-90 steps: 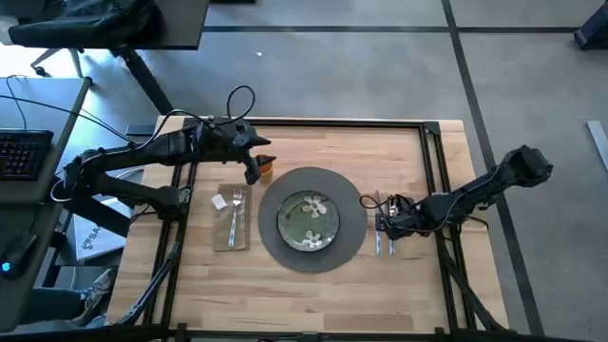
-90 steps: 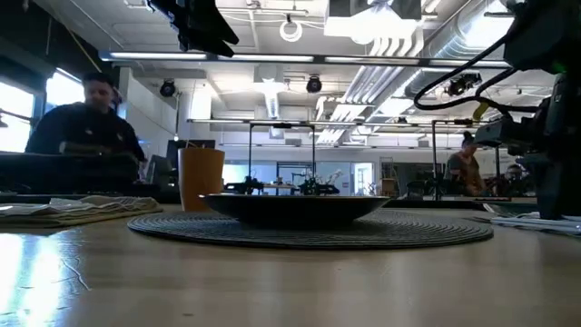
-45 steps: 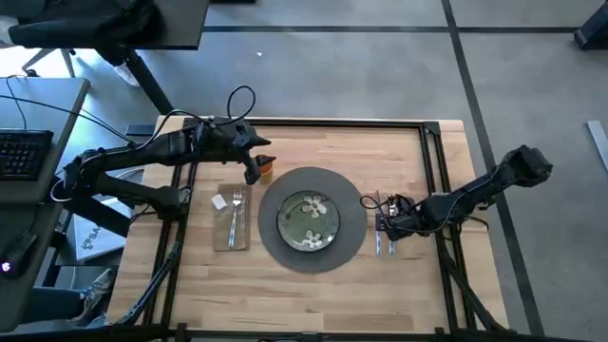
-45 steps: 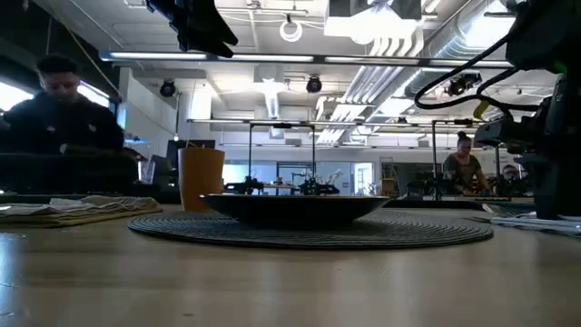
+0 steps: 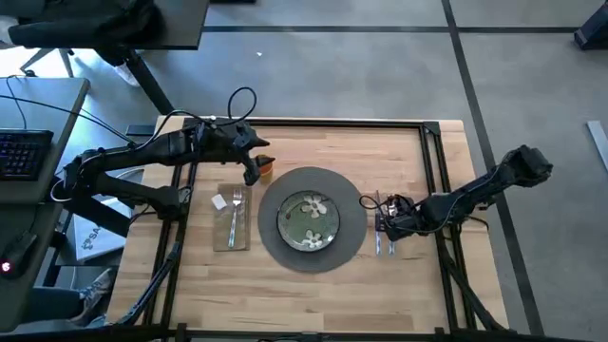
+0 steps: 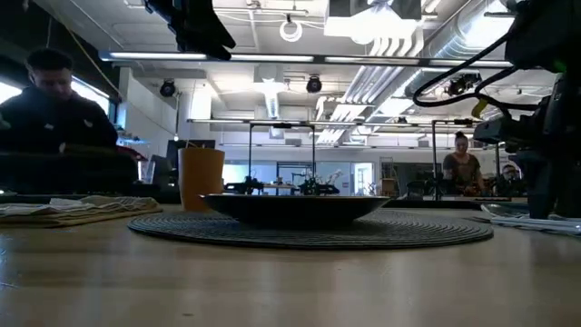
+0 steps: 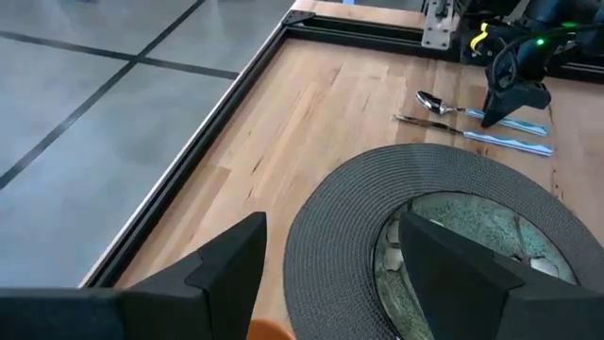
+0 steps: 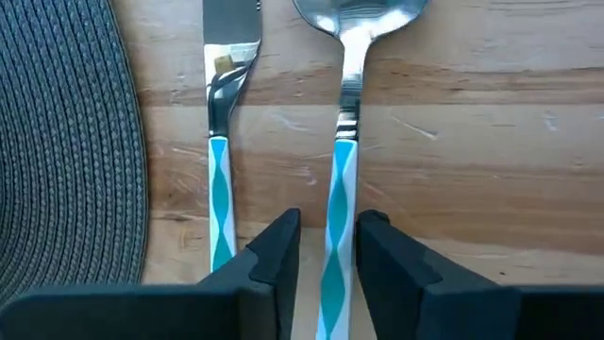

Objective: Set table place
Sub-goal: Move the white patterned spoon to the right of the white patterned knife, then adjust the brown table napkin

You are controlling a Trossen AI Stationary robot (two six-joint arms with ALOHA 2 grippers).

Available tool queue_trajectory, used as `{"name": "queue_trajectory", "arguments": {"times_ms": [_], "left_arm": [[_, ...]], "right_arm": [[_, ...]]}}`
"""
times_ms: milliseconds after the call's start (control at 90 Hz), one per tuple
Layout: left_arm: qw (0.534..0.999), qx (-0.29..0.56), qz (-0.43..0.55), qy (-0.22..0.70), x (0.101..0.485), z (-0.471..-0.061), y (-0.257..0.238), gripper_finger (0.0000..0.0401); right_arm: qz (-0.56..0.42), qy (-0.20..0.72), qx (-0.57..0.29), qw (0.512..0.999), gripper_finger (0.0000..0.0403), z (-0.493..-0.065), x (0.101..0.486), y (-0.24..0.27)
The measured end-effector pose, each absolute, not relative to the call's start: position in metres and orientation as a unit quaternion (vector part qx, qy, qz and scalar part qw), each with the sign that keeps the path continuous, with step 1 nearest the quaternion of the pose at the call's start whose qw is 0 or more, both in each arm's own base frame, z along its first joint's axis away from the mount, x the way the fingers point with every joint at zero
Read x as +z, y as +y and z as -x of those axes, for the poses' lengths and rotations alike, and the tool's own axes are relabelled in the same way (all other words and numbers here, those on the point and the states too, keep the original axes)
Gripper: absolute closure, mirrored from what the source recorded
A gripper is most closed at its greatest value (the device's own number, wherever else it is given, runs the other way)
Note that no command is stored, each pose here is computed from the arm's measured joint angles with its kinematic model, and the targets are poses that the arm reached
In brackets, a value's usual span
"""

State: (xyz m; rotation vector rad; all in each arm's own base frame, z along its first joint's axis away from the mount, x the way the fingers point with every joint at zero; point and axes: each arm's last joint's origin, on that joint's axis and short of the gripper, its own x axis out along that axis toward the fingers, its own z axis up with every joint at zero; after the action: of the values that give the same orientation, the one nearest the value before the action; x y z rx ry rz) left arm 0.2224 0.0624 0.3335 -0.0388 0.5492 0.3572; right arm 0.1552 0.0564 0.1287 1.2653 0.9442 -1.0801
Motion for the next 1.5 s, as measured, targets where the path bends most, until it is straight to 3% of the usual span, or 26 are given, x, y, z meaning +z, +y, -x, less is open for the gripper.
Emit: {"name": "queue_trajectory", "arguments": {"times_ms": [778, 967, 1122, 1500], "left_arm": [[0.946, 0.165, 0.023, 0.278, 0.332, -0.222, 0.062, 0.0178], [0.946, 0.163, 0.023, 0.278, 0.332, -0.222, 0.061, 0.0178], [0.946, 0.163, 0.023, 0.278, 0.332, -0.222, 0.061, 0.0178], [0.934, 0.167, 0.017, 0.315, 0.327, -0.215, 0.062, 0.0178]], "right_arm": [[-0.484, 0.404, -0.482, 0.609, 0.0263, -0.15, 0.142, 0.052], [-0.452, 0.391, -0.508, 0.62, 0.0263, -0.143, 0.174, 0.044], [-0.44, 0.312, -0.529, 0.655, 0.0263, -0.144, 0.212, 0.03], [-0.249, 0.134, -0.537, 0.795, 0.0263, -0.174, 0.379, -0.053]]}}
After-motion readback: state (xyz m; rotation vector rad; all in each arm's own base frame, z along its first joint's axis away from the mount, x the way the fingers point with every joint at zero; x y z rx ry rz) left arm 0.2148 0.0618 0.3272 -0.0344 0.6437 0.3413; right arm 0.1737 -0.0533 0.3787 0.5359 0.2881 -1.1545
